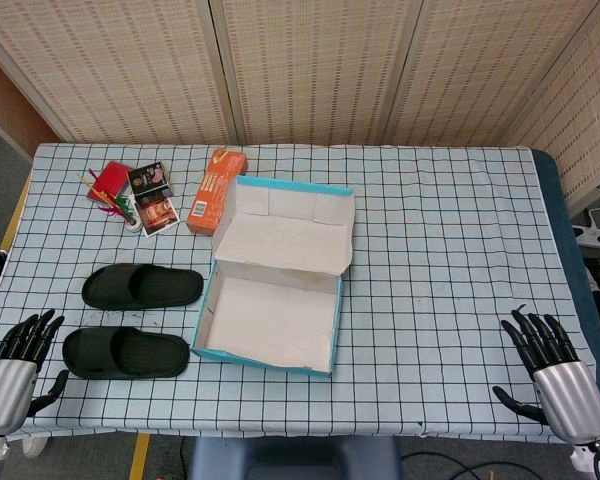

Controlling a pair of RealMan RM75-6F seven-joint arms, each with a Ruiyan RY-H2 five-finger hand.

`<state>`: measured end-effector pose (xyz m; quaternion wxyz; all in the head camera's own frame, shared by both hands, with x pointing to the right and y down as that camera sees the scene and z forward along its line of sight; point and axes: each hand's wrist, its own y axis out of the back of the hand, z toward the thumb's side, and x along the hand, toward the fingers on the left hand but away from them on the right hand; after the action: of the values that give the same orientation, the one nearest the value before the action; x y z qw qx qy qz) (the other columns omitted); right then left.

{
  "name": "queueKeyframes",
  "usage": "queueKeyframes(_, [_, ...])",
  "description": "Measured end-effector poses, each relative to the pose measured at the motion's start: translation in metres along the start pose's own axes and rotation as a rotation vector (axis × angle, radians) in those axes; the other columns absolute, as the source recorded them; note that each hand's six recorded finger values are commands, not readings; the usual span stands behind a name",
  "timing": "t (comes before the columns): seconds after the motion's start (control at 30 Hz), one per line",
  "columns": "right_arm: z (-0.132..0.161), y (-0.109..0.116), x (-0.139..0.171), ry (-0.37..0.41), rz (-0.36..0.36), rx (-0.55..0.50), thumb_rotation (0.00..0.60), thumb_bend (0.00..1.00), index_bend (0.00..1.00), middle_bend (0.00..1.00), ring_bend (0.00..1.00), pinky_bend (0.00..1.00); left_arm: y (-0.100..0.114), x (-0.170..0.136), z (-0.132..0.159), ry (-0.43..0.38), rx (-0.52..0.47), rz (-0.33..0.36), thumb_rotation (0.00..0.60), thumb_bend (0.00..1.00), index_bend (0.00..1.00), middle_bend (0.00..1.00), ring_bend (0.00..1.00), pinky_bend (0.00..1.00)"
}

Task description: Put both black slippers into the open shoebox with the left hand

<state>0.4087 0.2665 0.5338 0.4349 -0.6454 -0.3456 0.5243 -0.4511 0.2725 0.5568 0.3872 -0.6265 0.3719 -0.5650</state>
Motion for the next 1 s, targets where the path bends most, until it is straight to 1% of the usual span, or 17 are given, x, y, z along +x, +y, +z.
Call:
queueKeyframes(0.13, [0.0,0.0,-0.001,0.001,0.003,-0.002,0.477,0.12,0.0,0.0,0.0,0.0,-0.003,-0.001,0.003,-0.019,-0.028,-0.026,0.6,0.37,0.0,0.0,0.0,0.11])
queueKeyframes(0.27, [0.0,0.0,0.0,-0.002,-0.001,-0.003,0.477,0.12,0.0,0.0,0.0,0.0,-0.01,0.004,0.008,-0.045,-0.078,-0.065,0.6,0.3,0.0,0.0,0.0,0.08])
queueKeyframes(0.37, [0.001,0.0,0.0,0.0,0.0,-0.001,0.478,0.12,0.0,0.0,0.0,0.0,-0.021,0.011,0.013,-0.06,-0.092,-0.127,0.6,0.28,0.0,0.0,0.0,0.05])
queueKeyframes(0.4, [0.001,0.0,0.0,-0.001,0.0,-0.001,0.477,0.12,0.0,0.0,0.0,0.0,-0.026,0.015,0.015,-0.066,-0.093,-0.157,0.6,0.28,0.0,0.0,0.0,0.05])
queueKeyframes(0.5, [0.001,-0.001,0.0,-0.003,-0.002,0.01,0.477,0.12,0.0,0.0,0.0,0.0,-0.04,0.026,0.021,-0.074,-0.094,-0.238,0.6,0.3,0.0,0.0,0.0,0.03])
queueKeyframes(0.6, [0.001,-0.002,-0.001,-0.005,-0.002,0.011,0.476,0.12,0.0,0.0,0.0,0.0,-0.052,0.038,0.028,-0.08,-0.084,-0.313,0.6,0.31,0.0,0.0,0.0,0.04])
queueKeyframes(0.7, [0.001,-0.003,-0.002,-0.006,0.0,0.011,0.476,0.12,0.0,0.0,0.0,0.0,-0.062,0.047,0.037,-0.092,-0.06,-0.363,0.6,0.31,0.0,0.0,0.0,0.04])
queueKeyframes(0.83, [0.0,-0.003,-0.003,-0.006,0.004,0.012,0.477,0.12,0.0,0.0,0.0,0.0,-0.074,0.052,0.045,-0.095,-0.02,-0.412,0.6,0.31,0.0,0.0,0.0,0.03])
queueKeyframes(1.0, [-0.002,0.0,-0.002,-0.011,-0.003,0.008,0.477,0.12,0.0,0.0,0.0,0.0,-0.086,0.055,0.048,-0.071,0.033,-0.458,0.6,0.31,0.0,0.0,0.0,0.04])
